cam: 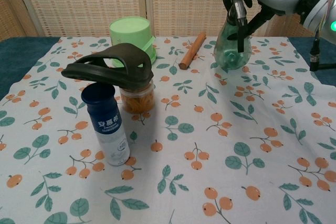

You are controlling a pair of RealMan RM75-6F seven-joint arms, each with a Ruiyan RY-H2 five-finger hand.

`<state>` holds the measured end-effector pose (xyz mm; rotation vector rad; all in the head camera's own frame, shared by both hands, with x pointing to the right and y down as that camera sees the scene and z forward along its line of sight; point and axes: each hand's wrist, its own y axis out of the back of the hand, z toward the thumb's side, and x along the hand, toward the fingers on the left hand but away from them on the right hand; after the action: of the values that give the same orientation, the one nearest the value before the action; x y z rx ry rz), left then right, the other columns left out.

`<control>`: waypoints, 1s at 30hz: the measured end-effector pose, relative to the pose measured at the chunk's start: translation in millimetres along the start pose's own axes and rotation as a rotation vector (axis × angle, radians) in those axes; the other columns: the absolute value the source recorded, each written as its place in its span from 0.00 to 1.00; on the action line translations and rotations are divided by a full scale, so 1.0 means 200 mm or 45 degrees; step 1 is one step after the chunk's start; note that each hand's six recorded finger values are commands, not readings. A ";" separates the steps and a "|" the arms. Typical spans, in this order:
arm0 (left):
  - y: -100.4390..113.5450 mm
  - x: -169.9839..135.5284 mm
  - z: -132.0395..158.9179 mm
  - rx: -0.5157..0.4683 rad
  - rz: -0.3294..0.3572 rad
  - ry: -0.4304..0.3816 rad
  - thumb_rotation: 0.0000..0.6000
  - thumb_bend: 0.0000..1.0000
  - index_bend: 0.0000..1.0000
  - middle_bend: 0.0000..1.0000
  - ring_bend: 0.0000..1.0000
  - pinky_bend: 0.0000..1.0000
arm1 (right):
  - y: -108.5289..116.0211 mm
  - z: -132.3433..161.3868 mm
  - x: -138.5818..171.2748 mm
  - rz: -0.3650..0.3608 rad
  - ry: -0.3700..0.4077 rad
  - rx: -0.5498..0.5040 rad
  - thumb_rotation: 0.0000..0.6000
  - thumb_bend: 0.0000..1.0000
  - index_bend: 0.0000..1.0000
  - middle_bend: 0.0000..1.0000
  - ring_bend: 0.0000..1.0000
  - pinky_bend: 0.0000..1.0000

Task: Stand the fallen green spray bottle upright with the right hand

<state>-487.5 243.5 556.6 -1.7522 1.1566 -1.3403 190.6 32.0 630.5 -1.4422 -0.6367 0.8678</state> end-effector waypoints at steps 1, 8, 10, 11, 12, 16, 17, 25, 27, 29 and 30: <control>0.00 0.00 0.00 0.001 -0.002 -0.001 1.00 0.22 0.02 0.01 0.00 0.00 | 0.01 0.00 0.00 -0.012 -0.024 -0.026 1.00 0.06 0.82 0.65 0.59 0.66; -0.01 0.00 0.01 0.005 -0.010 -0.009 1.00 0.22 0.02 0.01 0.00 0.00 | 0.10 -0.01 -0.01 -0.061 -0.177 -0.194 1.00 0.08 0.82 0.65 0.60 0.68; -0.01 0.00 0.01 0.003 -0.011 -0.010 1.00 0.22 0.02 0.01 0.00 0.00 | 0.12 -0.02 -0.01 -0.064 -0.244 -0.250 1.00 0.08 0.82 0.65 0.61 0.68; -0.01 0.00 0.01 0.003 -0.013 -0.012 1.00 0.22 0.02 0.01 0.00 0.00 | 0.12 -0.03 -0.01 -0.064 -0.275 -0.276 1.00 0.08 0.82 0.65 0.61 0.68; -0.01 0.00 0.02 0.002 -0.015 -0.014 1.00 0.22 0.02 0.01 0.00 0.00 | 0.13 -0.03 -0.01 -0.062 -0.306 -0.304 1.00 0.08 0.82 0.65 0.61 0.68; -0.01 -0.01 0.03 0.001 -0.018 -0.026 1.00 0.22 0.02 0.01 0.00 0.00 | 0.15 -0.04 0.00 -0.050 -0.449 -0.449 1.00 0.10 0.82 0.65 0.61 0.69; -0.01 -0.01 0.03 0.001 -0.019 -0.028 1.00 0.22 0.02 0.01 0.00 0.00 | 0.17 -0.04 0.00 -0.049 -0.477 -0.474 1.00 0.10 0.82 0.65 0.61 0.69; -0.02 -0.01 0.05 -0.014 -0.026 -0.043 1.00 0.22 0.02 0.01 0.00 0.00 | 0.21 -0.08 0.01 -0.009 -0.739 -0.679 1.00 0.12 0.82 0.65 0.62 0.69; -0.01 -0.02 0.05 -0.018 -0.023 -0.050 1.00 0.22 0.02 0.01 0.00 0.00 | 0.21 -0.09 0.02 0.012 -0.799 -0.711 1.00 0.13 0.82 0.65 0.62 0.69; -0.01 -0.02 0.05 -0.019 -0.023 -0.051 1.00 0.22 0.02 0.01 0.00 0.00 | 0.22 -0.10 0.02 0.024 -0.850 -0.742 1.00 0.13 0.82 0.65 0.62 0.69; -0.01 -0.02 0.05 -0.020 -0.022 -0.052 1.00 0.22 0.02 0.01 0.00 0.00 | 0.23 -0.10 0.02 0.025 -0.863 -0.750 1.00 0.13 0.82 0.66 0.62 0.69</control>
<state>-477.6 247.7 553.4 -1.7967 1.1349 -1.3030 203.2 21.2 584.2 -1.6602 -1.4825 1.2635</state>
